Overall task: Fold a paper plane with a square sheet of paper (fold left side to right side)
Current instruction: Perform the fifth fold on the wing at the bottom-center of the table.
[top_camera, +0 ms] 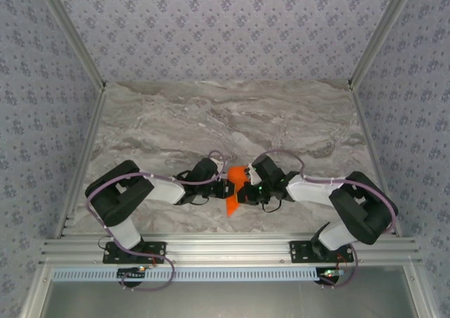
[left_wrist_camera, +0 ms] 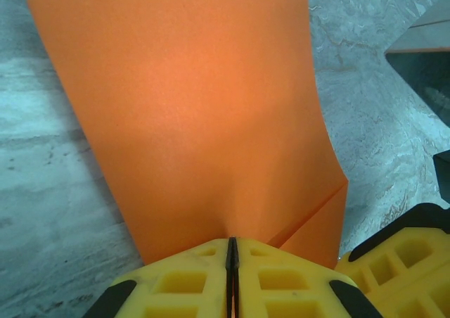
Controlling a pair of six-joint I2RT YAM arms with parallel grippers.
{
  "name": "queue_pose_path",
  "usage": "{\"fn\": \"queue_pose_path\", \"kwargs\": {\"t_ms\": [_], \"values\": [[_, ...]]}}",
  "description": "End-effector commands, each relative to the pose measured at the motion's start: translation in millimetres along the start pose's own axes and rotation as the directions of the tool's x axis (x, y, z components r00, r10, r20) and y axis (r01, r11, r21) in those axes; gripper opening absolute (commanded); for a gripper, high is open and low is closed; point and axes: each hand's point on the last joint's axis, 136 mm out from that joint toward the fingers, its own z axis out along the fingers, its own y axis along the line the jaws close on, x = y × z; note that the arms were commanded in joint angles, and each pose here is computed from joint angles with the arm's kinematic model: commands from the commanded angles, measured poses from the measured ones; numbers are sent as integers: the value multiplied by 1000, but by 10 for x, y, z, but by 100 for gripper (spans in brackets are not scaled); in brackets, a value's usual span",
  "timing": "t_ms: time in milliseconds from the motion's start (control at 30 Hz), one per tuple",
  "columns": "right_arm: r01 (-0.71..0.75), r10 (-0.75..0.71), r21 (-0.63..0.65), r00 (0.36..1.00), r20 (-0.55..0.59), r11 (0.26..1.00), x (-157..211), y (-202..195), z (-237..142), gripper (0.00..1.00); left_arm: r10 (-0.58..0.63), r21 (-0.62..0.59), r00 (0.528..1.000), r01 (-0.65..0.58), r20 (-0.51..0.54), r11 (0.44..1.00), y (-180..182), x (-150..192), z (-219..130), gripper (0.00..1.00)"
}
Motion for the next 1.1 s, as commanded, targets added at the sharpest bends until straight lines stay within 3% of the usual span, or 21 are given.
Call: {"fn": "queue_pose_path", "kwargs": {"t_ms": [0, 300, 667, 1067], "values": [[-15, 15, 12, 1000, -4, 1000, 41, -69, 55, 0, -25, -82, 999, 22, -26, 996, 243, 139, 19, 10], [-29, 30, 83, 999, -20, 996, 111, -321, 130, 0, -24, -85, 999, 22, -26, 996, 251, 149, 9, 9], [56, -56, -20, 998, 17, 998, 99, 49, -26, 0, -17, -88, 1000, 15, -22, 996, 241, 134, -14, 8], [-4, 8, 111, 999, -34, 994, 187, -339, 51, 0, -2, -72, 1000, 1, -9, 997, 163, 72, -65, 8]]}}
